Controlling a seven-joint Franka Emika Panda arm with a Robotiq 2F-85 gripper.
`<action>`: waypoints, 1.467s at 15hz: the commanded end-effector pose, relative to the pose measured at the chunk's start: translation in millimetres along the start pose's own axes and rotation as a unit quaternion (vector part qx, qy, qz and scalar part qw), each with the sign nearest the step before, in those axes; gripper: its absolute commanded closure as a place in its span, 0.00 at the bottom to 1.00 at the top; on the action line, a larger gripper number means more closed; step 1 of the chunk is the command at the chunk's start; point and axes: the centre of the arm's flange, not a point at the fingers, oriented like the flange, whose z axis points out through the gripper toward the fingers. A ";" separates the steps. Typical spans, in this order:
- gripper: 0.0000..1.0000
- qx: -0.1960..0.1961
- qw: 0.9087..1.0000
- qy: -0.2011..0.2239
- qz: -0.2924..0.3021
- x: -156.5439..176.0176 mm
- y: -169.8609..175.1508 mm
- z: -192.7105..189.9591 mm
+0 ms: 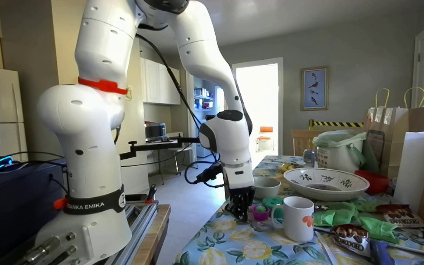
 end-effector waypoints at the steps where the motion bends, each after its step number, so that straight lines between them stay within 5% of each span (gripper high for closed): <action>1: 0.98 0.021 0.999 -0.024 0.018 -0.1 -8.1 -50.2; 9: 0.98 0.108 0.987 -0.105 0.049 23.9 -20.0 -101.9; 22: 0.98 0.212 0.949 -0.234 0.006 18.4 -35.6 -144.8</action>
